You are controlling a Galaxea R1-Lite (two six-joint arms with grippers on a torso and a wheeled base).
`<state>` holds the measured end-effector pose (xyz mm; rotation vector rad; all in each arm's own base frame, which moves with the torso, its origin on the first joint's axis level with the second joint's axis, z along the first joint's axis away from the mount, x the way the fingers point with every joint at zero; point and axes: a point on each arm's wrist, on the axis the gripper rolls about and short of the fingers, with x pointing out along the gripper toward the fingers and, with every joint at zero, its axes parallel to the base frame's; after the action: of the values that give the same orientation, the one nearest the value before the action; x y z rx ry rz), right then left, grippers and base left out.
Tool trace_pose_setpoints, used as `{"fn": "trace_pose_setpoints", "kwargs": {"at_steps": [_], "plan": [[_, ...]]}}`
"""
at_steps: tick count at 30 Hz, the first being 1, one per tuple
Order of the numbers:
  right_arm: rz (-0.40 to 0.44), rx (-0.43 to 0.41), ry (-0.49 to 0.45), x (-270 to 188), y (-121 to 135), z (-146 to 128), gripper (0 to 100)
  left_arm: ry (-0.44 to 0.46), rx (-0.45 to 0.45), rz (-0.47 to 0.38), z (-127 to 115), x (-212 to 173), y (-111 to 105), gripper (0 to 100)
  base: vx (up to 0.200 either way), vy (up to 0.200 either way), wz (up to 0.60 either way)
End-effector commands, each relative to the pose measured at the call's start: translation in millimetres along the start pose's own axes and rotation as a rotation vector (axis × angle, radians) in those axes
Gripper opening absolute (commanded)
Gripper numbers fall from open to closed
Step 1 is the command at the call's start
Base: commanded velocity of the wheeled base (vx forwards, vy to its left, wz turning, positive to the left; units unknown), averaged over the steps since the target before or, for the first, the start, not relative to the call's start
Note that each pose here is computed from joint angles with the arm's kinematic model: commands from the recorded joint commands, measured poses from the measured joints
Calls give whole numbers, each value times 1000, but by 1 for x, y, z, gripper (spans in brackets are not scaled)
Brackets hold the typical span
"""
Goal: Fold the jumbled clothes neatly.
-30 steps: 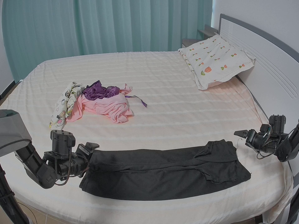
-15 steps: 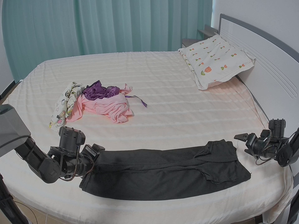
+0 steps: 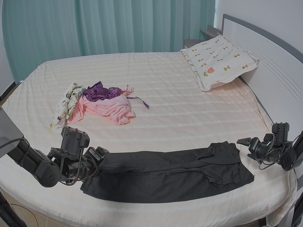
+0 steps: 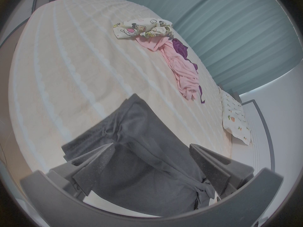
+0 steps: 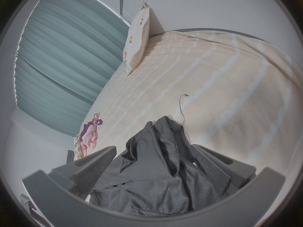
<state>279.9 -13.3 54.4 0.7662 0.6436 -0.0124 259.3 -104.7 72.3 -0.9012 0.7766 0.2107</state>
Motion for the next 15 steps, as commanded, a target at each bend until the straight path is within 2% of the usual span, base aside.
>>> {"fn": "trace_pose_setpoints", "kwargs": {"at_steps": [1,6,15], "plan": [[-8,-5,9,0,-2,-2,100,36,7,-17,-13,2,-10,100,0,0,0],[-8,-4,12,0,-2,-3,100,89,39,28,-34,16,-6,100,0,0,0],[-8,-12,7,-4,-2,-3,100,78,-2,59,-35,29,-5,100,0,0,0]]}}
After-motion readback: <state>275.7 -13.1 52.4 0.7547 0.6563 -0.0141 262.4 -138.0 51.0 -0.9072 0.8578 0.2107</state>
